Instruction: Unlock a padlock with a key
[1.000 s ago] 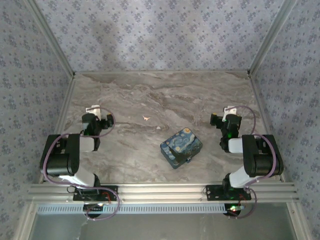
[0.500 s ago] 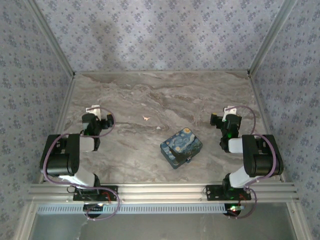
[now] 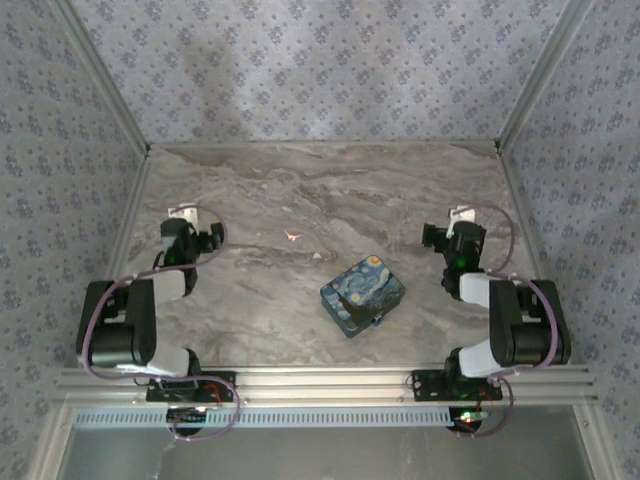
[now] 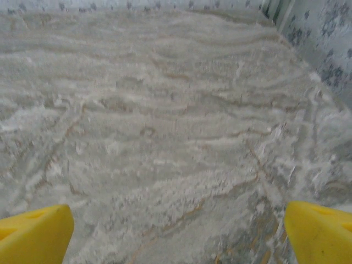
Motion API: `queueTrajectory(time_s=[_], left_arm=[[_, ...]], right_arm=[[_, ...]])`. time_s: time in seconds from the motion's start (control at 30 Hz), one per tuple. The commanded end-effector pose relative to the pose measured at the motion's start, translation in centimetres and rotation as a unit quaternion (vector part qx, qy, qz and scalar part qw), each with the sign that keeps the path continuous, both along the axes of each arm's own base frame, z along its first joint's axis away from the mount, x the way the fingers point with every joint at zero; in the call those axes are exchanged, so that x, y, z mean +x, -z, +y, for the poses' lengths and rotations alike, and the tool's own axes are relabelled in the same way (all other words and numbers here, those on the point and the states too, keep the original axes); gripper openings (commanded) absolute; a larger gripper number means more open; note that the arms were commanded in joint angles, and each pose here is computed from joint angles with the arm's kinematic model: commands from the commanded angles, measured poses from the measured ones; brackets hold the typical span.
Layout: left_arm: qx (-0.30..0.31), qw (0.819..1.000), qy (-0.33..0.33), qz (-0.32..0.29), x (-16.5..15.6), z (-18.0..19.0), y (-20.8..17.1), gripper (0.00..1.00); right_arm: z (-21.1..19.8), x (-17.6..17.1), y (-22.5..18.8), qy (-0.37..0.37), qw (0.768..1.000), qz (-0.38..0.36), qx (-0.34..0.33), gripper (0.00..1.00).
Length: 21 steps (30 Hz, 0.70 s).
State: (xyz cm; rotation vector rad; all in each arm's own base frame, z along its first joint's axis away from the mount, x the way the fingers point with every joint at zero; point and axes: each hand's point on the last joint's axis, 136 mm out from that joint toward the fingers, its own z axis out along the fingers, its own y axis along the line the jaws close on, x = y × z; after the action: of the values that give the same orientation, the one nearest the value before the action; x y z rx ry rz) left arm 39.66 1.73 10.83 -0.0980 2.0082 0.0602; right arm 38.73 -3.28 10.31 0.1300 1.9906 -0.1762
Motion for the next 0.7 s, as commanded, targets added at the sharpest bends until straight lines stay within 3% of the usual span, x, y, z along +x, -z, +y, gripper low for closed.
queueTrajectory(time_s=[0.0,0.1,0.2,0.3,0.33,0.43,0.67], left_arm=[[-0.016,0.999,-0.031,-0.004,-0.3,0.6,-3.3,1.0],[-0.095,0.995,-0.038,0.008,-0.7,-0.1,-5.2,1.0],[-0.208,0.976,-0.044,0.041,-1.2,-1.7,-5.9,1.0],[-0.306,0.95,0.008,0.065,-1.6,-4.9,-6.2,0.99],[-0.33,0.941,0.022,0.071,-2.1,-6.1,-6.3,1.0],[-0.353,0.93,0.054,0.089,-4.4,-9.6,-6.2,0.99],[-0.356,0.915,0.119,0.145,-12.4,-17.4,-3.6,0.94]], right_arm=[[0.0,-0.4,-1.8,0.01,1.0,0.012,0.011,1.0],[0.6,-1.0,-3.5,0.009,0.998,0.006,0.061,1.0],[1.9,-1.5,-5.1,-0.003,0.991,0.005,0.137,1.0],[1.2,-3.5,-4.3,0.093,0.955,0.06,0.276,1.0],[1.6,-3.4,-4.4,0.079,0.942,0.067,0.32,1.0],[3.3,-3.0,-4.6,0.021,0.909,0.071,0.41,0.97],[7.0,-5.6,-3.7,-0.046,0.887,0.156,0.432,0.88]])
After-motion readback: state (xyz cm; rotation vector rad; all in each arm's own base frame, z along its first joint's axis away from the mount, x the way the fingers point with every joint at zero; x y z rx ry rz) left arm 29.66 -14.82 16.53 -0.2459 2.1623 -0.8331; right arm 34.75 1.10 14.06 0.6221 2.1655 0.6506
